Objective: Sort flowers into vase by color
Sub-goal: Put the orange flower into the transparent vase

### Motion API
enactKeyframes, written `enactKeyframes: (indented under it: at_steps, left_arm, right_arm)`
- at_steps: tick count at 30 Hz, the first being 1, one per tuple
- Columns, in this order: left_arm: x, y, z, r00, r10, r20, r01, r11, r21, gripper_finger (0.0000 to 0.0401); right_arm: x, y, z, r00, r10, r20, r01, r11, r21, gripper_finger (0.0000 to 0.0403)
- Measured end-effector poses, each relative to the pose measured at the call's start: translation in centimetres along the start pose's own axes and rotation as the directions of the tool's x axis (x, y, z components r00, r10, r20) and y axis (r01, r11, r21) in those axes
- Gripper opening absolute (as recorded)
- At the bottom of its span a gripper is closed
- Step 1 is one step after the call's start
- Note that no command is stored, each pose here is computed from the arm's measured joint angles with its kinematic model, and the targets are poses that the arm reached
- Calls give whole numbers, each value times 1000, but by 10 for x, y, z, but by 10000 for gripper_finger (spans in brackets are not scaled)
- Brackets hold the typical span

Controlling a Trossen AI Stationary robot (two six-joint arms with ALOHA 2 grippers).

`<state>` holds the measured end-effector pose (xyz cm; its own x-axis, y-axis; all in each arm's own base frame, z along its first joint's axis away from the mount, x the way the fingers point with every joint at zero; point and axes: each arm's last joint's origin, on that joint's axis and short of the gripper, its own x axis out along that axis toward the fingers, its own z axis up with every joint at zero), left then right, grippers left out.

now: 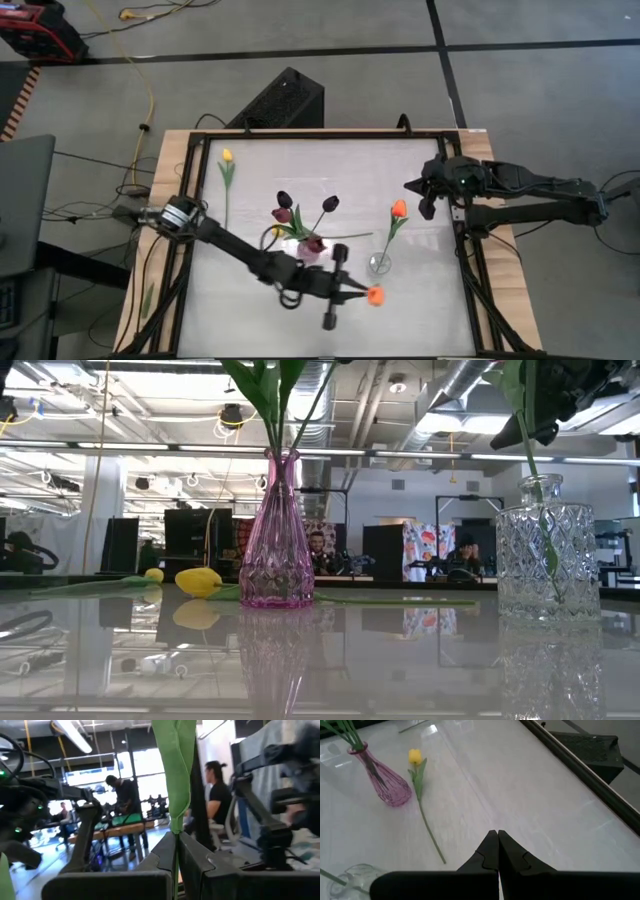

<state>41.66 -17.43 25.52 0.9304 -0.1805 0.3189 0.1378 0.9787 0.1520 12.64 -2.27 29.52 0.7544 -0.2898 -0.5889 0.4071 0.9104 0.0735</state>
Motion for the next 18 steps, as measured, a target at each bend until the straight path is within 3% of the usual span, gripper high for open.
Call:
enactKeyframes:
  at_steps: [7,18]
  left_arm:
    - [28,22,-4,998,67,1,-67,997,29,0]
    - [34,61,-13,990,140,-32,-140,990,-11,0]
  right_arm:
    - [3,0,-4,1000,-4,-19,4,1000,-4,21]
    - [3,0,-3,1000,-3,-15,3,1000,-4,21]
